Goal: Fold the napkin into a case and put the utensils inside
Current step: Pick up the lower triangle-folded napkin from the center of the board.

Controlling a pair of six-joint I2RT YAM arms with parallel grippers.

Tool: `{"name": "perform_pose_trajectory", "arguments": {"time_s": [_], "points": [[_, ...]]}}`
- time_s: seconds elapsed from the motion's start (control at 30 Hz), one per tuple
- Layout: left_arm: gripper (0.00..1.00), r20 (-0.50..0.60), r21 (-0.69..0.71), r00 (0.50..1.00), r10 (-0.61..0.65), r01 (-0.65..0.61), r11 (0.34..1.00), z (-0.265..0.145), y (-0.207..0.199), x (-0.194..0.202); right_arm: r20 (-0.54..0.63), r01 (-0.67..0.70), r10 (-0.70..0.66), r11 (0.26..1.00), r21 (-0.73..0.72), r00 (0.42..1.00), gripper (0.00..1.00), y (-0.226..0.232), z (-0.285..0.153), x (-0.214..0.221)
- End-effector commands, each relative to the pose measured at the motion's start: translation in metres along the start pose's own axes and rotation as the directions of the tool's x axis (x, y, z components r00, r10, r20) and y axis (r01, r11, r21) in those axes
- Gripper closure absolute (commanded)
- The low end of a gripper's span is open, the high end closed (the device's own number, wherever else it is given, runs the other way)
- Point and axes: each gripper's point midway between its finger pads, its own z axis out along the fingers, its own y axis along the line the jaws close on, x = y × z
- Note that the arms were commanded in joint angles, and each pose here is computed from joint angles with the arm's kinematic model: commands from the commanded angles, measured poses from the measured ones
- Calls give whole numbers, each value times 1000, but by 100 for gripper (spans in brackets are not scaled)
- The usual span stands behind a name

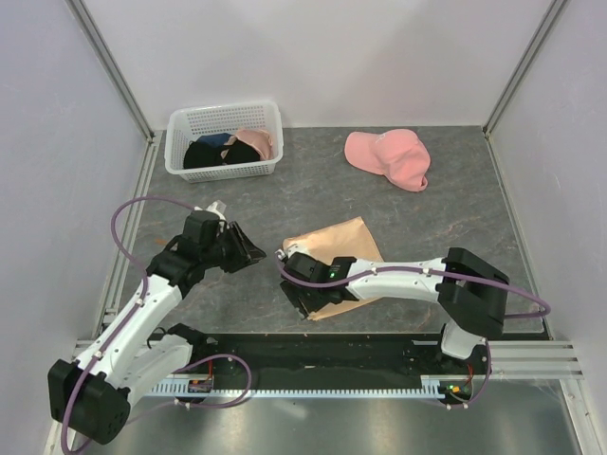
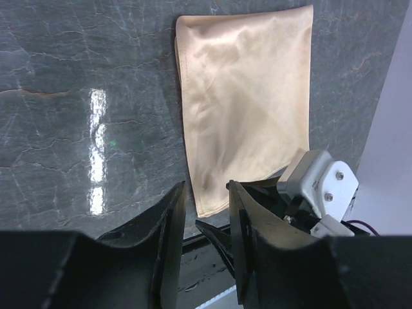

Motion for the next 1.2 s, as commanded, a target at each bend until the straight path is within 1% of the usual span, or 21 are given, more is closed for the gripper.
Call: {"name": "perform_pose_trajectory", "arguments": {"time_s": [0.0, 0.2, 0.4, 0.43, 0.47, 0.57, 0.63, 0.67, 0.73, 0.77, 0.8, 0.87, 0.9, 0.93, 0.97, 1.0, 1.03, 1.1, 1.17], "points": [[60, 5, 18, 999, 40, -40, 999, -4, 2, -1, 34, -12, 11, 999, 31, 999, 32, 8, 2, -10], [60, 2, 18, 999, 37, -37, 999, -4, 6, -1, 6, 1, -2, 998, 65, 1000, 36, 8, 14, 2], [60, 7, 17, 999, 34, -34, 999, -5, 10, -3, -28, 2, 1, 990, 138, 1000, 40, -3, 30, 23], [60, 8, 15, 999, 32, -33, 999, -5, 11, -3, -30, 10, -5, 984, 176, 1000, 42, -10, 35, 29], [60, 10, 15, 999, 31, -31, 999, -5, 11, -4, -23, 19, -14, 980, 198, 1000, 55, -12, 36, 32], [60, 6, 10, 1000, 26, -26, 1000, -5, 14, -4, -29, 33, -26, 962, 273, 999, 72, -22, 42, 42], [60, 10, 12, 1000, 25, -25, 1000, -5, 14, -5, -37, 33, -24, 959, 280, 999, 76, -22, 45, 45], [60, 9, 11, 1000, 24, -24, 1000, -5, 15, -4, -34, 28, -20, 961, 276, 999, 81, -21, 45, 44], [59, 3, 8, 1000, 22, -22, 1000, -4, 16, -4, 1, 14, -15, 971, 237, 1000, 90, -13, 38, 35], [59, -1, 7, 1000, 21, -21, 1000, -3, 16, -3, 14, 5, -8, 975, 221, 1000, 97, -10, 35, 31], [58, -9, 9, 1000, 23, -23, 1000, -2, 16, -2, 41, -11, 3, 984, 180, 999, 100, -1, 28, 22], [55, -30, 11, 999, 18, -17, 1000, 2, 17, 1, 64, -23, 16, 993, 112, 998, 100, 8, 20, 12], [53, -38, 28, 999, 15, -14, 999, 4, 14, 1, 100, -42, 39, 999, 25, 994, 100, 23, 9, 0], [47, -47, 37, 999, 14, -12, 999, 7, 13, 3, 106, -51, 52, 999, -12, 993, 100, 27, 5, -1], [45, -67, 31, 998, 3, -1, 1000, 12, 16, 5, 118, -80, 86, 995, -52, 989, 100, 30, 0, -7], [44, -86, 43, 996, -3, 6, 999, 14, 13, 7, 131, -97, 115, 986, -136, 985, 100, 39, -11, -12], [42, -88, 59, 996, -2, 7, 998, 17, 10, 5, 137, -116, 140, 979, -169, 981, 100, 39, -15, -15], [41, -114, 52, 993, -13, 19, 998, 25, 9, 4, 153, -171, 211, 956, -238, 966, 100, 36, -25, -23], [39, -105, 67, 994, -14, 21, 998, 30, 1, -4, 146, -212, 261, 935, -285, 954, 100, 30, -31, -28]]}}
